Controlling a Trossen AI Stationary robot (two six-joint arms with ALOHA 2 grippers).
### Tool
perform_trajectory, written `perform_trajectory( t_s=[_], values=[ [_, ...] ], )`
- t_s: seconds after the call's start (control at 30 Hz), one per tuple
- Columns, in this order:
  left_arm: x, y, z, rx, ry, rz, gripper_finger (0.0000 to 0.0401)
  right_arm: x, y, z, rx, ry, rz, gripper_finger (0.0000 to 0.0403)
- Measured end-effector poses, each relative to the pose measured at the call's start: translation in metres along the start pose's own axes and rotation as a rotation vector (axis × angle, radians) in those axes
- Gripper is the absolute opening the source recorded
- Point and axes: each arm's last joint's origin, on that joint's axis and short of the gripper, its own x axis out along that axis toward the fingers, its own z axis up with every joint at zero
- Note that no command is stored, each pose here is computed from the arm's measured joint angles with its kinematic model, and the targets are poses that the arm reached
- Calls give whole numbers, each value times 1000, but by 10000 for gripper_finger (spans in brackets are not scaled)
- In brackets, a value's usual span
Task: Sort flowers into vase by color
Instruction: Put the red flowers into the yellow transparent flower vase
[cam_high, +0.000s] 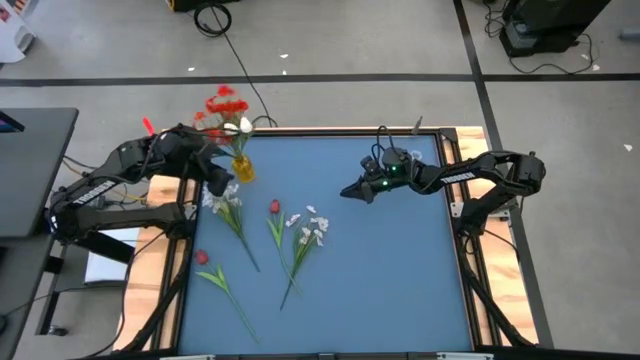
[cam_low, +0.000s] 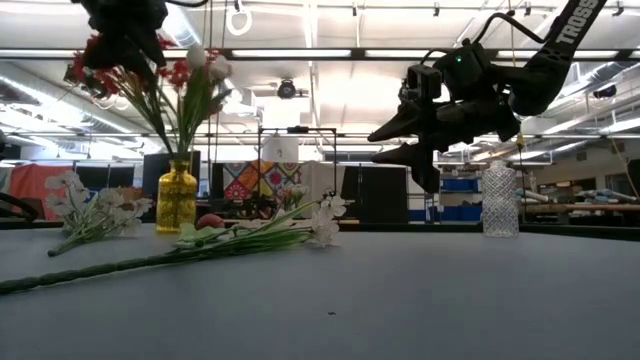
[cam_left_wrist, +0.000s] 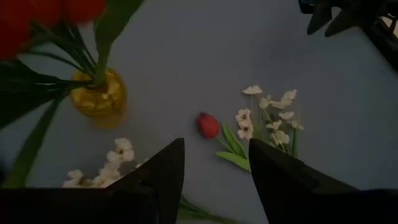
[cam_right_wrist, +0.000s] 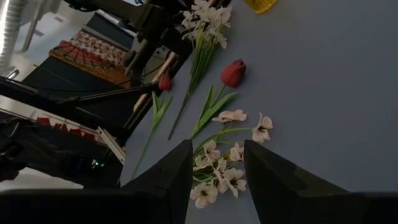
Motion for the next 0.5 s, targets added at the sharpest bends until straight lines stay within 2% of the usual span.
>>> perform_trajectory(
  t_s=[0.23,0.37,0.5],
  values=[
    [-39,-2,8,27,-96,104,183,2,3,-3,-7,10,6,151],
    [-62,-4,12,29,-147,110,183,2,3,-3,-15,7,3,151],
    [-65,-5,15,59,-179,107,183,2,3,-3,-28,4,-1,151]
  ],
)
